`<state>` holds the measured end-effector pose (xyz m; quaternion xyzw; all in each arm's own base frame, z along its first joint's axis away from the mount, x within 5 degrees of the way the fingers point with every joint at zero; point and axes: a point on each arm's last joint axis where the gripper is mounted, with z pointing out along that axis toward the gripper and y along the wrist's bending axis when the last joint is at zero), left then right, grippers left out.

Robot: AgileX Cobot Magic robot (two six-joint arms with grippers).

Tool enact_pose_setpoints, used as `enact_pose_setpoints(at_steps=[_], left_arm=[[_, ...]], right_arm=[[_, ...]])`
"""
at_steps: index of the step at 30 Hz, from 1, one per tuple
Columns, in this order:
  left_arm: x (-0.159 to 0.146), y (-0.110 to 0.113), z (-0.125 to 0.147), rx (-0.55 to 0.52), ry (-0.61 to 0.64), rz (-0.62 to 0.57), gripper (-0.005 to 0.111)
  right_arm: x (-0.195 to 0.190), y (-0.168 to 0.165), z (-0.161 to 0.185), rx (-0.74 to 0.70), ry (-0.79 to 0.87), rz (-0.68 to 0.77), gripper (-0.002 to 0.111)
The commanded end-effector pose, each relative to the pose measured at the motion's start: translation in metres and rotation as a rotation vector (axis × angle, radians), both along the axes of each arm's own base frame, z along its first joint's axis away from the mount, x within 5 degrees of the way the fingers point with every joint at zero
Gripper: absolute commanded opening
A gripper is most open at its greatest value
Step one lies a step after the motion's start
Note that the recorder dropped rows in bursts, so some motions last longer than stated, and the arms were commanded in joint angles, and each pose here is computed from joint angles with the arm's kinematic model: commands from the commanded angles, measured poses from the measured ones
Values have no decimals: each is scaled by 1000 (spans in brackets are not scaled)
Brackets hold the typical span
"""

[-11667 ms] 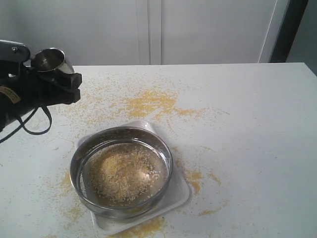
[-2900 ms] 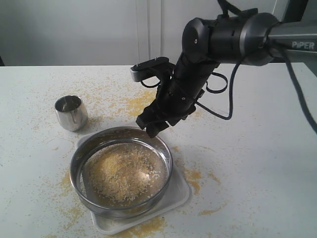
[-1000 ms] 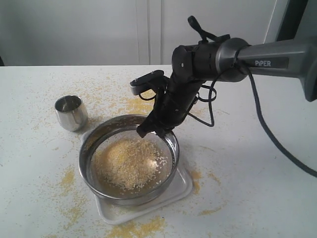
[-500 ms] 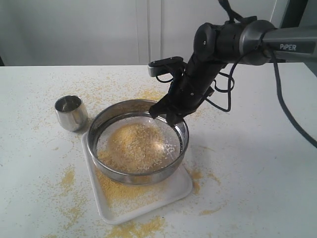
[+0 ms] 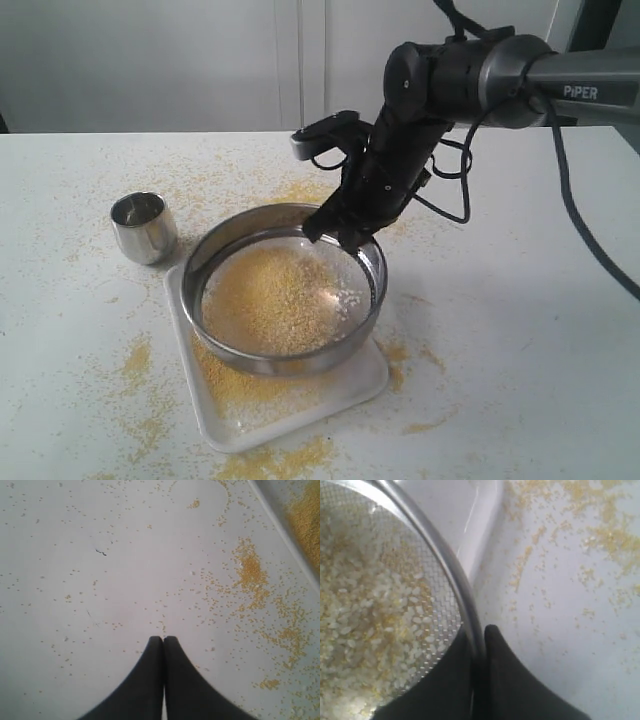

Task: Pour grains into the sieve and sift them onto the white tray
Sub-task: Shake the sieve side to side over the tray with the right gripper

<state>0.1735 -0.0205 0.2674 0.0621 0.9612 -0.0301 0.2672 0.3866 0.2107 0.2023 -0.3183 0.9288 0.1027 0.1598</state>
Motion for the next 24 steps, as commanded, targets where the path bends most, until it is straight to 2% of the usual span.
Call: enact_pose_setpoints(at_steps=[1, 2, 3, 6, 7, 8, 10, 11, 14, 15, 16, 18, 19, 20, 22, 23, 24], left_arm=[[-2, 0, 0, -7, 3, 7, 0], [-2, 0, 0, -7, 3, 7, 0], [-2, 0, 0, -7, 3, 7, 0], [-2, 0, 0, -7, 3, 7, 0], [-2, 0, 0, -7, 3, 7, 0], [-2, 0, 0, -7, 3, 7, 0], [-2, 0, 0, -7, 3, 7, 0], [-2, 0, 0, -7, 3, 7, 0], [-2, 0, 0, -7, 3, 7, 0], [-2, 0, 0, -7, 3, 7, 0], [-2, 0, 0, -7, 3, 7, 0], [-2, 0, 0, -7, 3, 7, 0], [-2, 0, 0, -7, 3, 7, 0], [-2, 0, 0, -7, 3, 7, 0], [-2, 0, 0, -7, 3, 7, 0], [-2, 0, 0, -7, 3, 7, 0], [-2, 0, 0, -7, 3, 7, 0]], right_arm=[[-7, 11, 15, 54, -29, 163, 0], [-7, 8, 14, 20, -41, 197, 0], [-4, 6, 14, 6, -52, 147, 0], [5, 2, 13, 92, -32, -175, 0], [4, 3, 14, 107, -20, -179, 0], [0, 6, 13, 82, -21, -89, 0], [-6, 5, 12, -26, -68, 202, 0], [-5, 3, 13, -39, -70, 198, 0], [5, 0, 15, 105, -31, -189, 0], [5, 2, 14, 131, -10, -224, 0], [3, 4, 14, 129, -14, -162, 0], [0, 5, 13, 56, -67, 60, 0], [0, 4, 13, 27, -86, 103, 0], [2, 1, 13, 31, -86, 56, 0], [7, 0, 12, 112, -33, -176, 0], [6, 1, 11, 133, -7, -221, 0], [4, 3, 10, 120, -1, -158, 0]])
